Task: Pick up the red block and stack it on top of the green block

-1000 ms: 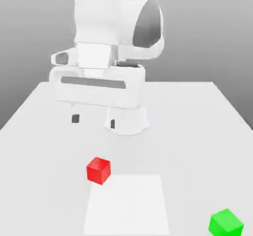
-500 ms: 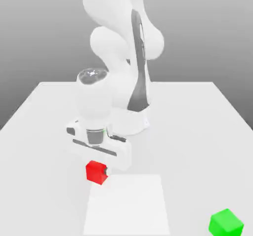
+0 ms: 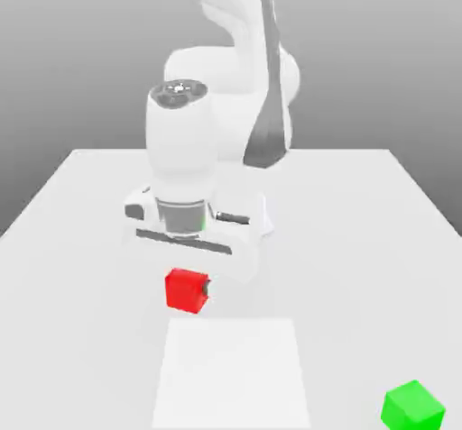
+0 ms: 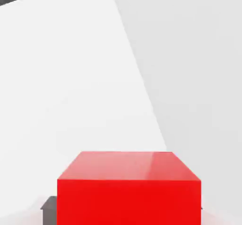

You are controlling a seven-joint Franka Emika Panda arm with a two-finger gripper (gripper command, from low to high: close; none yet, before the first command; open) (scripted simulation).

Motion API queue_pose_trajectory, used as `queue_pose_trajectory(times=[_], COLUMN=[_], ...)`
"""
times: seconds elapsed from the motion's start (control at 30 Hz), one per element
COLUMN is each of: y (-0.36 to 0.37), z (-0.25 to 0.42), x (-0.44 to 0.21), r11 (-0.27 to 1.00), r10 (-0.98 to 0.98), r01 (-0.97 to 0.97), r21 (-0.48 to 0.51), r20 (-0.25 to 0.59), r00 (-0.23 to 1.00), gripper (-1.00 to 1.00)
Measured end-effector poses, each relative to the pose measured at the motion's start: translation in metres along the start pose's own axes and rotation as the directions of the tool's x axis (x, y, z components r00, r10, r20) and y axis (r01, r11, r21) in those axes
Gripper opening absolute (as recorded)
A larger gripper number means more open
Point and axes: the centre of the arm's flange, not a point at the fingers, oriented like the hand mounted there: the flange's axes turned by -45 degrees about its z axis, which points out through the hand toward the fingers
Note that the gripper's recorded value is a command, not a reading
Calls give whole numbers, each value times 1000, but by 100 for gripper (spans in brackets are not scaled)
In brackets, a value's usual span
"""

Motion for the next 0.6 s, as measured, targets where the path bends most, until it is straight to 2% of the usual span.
queue_pose_trajectory(times=[0.23,0.43,0.5,0.6], y=[-115,-226,-251,-258], z=[-13,-22,-11,30], x=[56,76,76,76], r11=[904,693,637,620], r10=[-426,-721,-771,-784], r01=[426,721,771,784], r21=[3,-1,-3,-4], r20=[2,4,5,5], r00=[904,693,637,620], gripper=[-100,-100,-100,-100])
